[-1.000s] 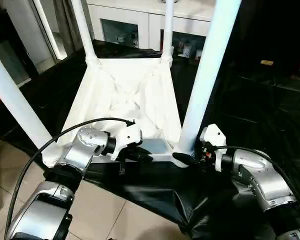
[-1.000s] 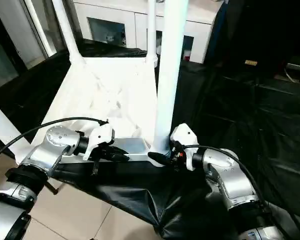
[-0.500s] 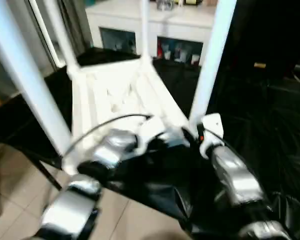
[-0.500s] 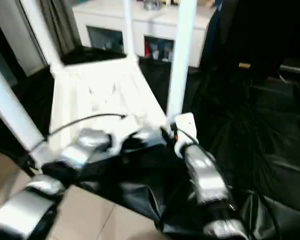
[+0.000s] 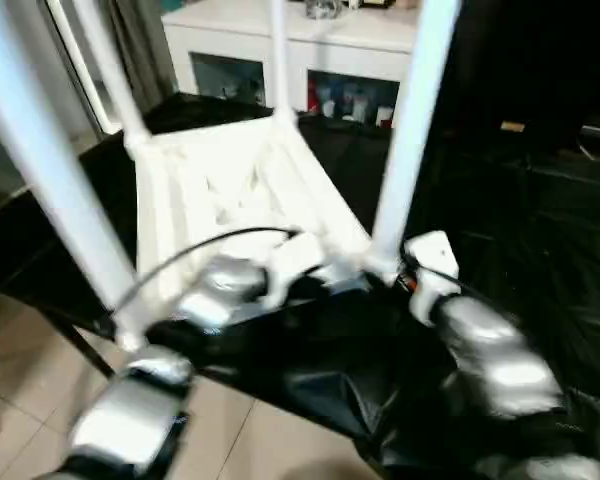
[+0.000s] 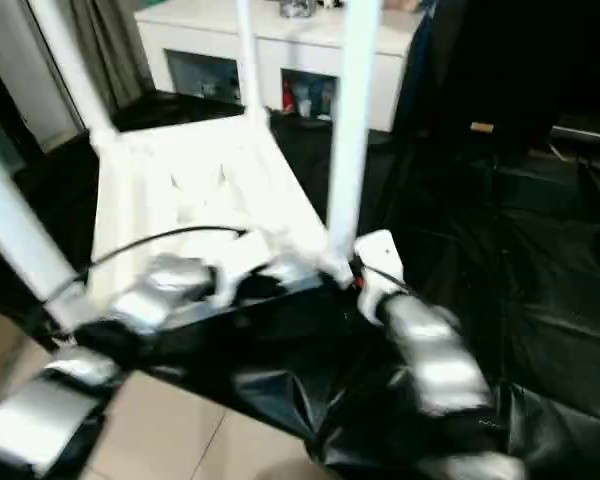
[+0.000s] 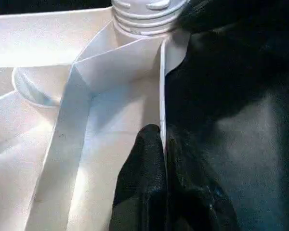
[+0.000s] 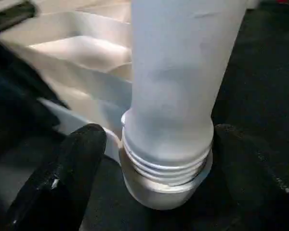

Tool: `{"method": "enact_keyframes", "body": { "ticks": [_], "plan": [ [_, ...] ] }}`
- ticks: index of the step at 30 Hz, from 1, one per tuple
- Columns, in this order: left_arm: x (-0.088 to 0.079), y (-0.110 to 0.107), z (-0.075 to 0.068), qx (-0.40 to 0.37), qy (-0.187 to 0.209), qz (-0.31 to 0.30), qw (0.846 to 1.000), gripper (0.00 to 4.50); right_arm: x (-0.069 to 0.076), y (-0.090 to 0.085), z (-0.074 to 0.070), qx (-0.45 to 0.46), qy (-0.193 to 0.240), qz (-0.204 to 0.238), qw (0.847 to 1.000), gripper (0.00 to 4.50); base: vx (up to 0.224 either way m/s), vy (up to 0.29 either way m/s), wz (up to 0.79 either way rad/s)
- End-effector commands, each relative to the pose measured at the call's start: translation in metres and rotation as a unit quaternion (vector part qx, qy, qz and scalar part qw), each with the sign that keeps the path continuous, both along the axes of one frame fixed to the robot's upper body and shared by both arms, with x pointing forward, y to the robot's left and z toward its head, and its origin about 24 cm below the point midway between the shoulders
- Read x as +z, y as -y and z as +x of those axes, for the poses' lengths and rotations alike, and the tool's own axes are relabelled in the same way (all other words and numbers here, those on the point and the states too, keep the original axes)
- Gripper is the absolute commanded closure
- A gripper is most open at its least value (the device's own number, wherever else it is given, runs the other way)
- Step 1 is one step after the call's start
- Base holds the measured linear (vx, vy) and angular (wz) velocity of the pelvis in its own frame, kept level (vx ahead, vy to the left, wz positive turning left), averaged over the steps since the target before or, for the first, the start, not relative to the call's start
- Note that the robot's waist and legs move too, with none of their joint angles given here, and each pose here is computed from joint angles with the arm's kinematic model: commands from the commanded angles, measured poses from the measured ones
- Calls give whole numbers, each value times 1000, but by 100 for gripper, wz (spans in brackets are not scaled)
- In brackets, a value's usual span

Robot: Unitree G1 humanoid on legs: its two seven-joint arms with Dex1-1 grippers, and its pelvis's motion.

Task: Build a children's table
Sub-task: Rotate leg to tighten

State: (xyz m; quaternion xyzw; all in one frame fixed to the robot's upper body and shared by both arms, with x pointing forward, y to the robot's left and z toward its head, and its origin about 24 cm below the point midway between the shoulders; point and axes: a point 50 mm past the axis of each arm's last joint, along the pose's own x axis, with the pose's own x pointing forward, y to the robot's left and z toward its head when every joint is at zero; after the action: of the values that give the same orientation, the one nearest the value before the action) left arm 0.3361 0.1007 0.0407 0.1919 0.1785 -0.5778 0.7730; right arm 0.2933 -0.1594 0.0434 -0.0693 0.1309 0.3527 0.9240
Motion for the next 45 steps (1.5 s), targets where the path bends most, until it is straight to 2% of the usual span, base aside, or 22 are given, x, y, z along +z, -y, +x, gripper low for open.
{"method": "enact_keyframes", "body": {
  "ticks": [1, 9, 11, 12, 16, 18, 22, 35, 37, 39, 43, 45],
  "plan": [
    [-9, -4, -11, -29, -34, -26, 999, 450, 13, -15, -8, 103, 10, 12, 995, 65, 0, 0, 0],
    [-9, -6, -12, -32, -35, -22, 999, 450, 13, -13, -8, 109, 9, 6, 994, 65, 0, 0, 0],
    [-3, -13, -17, -73, -47, -39, 995, 450, 11, -6, -7, 131, -3, -1, 991, 65, 0, 0, 0],
    [-2, -14, -17, -79, -48, -43, 995, 450, 11, -6, -7, 135, -6, 0, 991, 91, 0, 0, 0],
    [1, -18, -19, -96, -52, -46, 993, 450, 9, -5, -9, 163, -21, -9, 986, 103, 0, 0, 0],
    [1, -19, -20, -97, -53, -47, 993, 450, 9, -4, -10, 167, -24, -9, 986, 133, 0, 0, 0],
    [2, -20, -20, -99, -54, -47, 992, 450, 10, -3, -9, 171, -26, -10, 985, 162, 0, 0, 0],
    [1, -23, -19, -85, -46, -39, 995, 450, 2, -5, -12, 168, -36, -7, 985, 182, 0, 0, 0],
    [-2, -21, -13, -45, -25, -25, 998, 450, -5, -3, -6, 96, -27, 5, 995, 182, 0, 0, 0],
    [-5, -15, -7, 3, -15, -19, 1000, 450, -15, -3, 1, 0, -38, 30, 999, 182, 0, 0, 0],
    [-9, 4, 0, 61, -9, -19, 998, 450, -31, -14, 3, -101, -52, 39, 993, 183, 0, 0, 0],
    [-12, 16, 3, 88, -4, -14, 996, 450, -36, -22, 4, -137, -48, 17, 989, 183, 0, 0, 0]
  ]
}}
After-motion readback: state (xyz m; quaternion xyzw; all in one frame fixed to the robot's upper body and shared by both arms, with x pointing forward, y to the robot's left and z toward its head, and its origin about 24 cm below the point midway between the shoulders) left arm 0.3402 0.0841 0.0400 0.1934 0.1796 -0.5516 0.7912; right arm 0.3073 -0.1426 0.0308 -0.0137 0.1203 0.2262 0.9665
